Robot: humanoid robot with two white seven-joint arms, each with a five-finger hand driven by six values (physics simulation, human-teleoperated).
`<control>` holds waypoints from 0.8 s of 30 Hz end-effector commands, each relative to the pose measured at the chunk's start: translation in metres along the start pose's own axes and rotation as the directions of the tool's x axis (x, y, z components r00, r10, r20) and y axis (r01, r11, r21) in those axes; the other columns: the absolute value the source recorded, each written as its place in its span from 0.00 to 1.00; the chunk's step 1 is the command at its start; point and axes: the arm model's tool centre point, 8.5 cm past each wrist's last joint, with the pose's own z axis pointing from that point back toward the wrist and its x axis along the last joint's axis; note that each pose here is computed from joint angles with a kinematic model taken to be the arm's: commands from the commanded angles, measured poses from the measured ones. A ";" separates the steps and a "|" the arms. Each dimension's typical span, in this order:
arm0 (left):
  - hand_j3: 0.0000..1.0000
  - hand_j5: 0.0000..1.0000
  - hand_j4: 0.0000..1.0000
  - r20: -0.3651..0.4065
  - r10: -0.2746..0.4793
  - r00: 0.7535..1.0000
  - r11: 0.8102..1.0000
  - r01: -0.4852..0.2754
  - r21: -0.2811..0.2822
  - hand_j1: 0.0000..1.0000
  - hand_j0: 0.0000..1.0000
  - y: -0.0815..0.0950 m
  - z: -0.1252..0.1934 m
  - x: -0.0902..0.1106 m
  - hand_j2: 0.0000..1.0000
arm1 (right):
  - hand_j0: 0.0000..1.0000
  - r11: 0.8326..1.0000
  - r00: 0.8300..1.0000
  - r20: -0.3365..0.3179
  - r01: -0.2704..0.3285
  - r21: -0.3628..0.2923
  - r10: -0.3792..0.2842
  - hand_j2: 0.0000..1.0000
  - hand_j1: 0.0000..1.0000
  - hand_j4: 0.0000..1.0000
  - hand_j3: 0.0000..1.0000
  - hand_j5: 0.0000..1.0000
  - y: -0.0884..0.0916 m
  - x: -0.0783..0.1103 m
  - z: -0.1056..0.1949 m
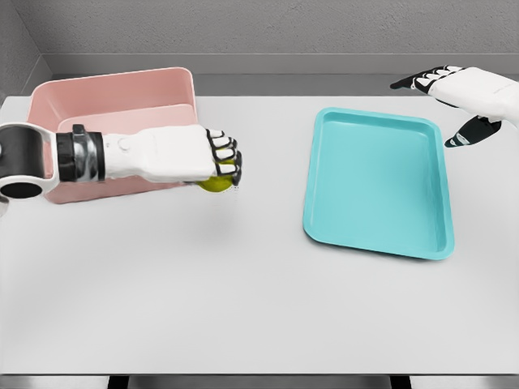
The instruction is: Put the tennis from the blue tray into the pink basket with both arms
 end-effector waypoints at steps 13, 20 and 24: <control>0.11 0.11 0.11 -0.446 0.145 0.883 0.974 -0.207 -0.093 0.11 0.11 -0.074 0.097 -0.112 0.11 | 1.00 1.000 1.000 -0.002 0.000 0.000 0.000 1.00 1.00 1.00 1.00 1.00 0.000 -0.001 0.001; 1.00 1.00 1.00 -0.457 0.146 0.877 0.962 -0.233 -0.140 1.00 1.00 -0.093 0.091 -0.114 1.00 | 1.00 1.000 1.000 -0.001 0.000 0.001 0.000 1.00 1.00 1.00 1.00 1.00 0.000 0.000 0.000; 1.00 1.00 1.00 -0.460 0.152 0.875 0.964 -0.233 -0.125 1.00 1.00 -0.090 0.093 -0.115 1.00 | 1.00 1.000 1.000 -0.001 0.001 -0.001 -0.001 1.00 1.00 1.00 1.00 1.00 0.000 0.000 0.000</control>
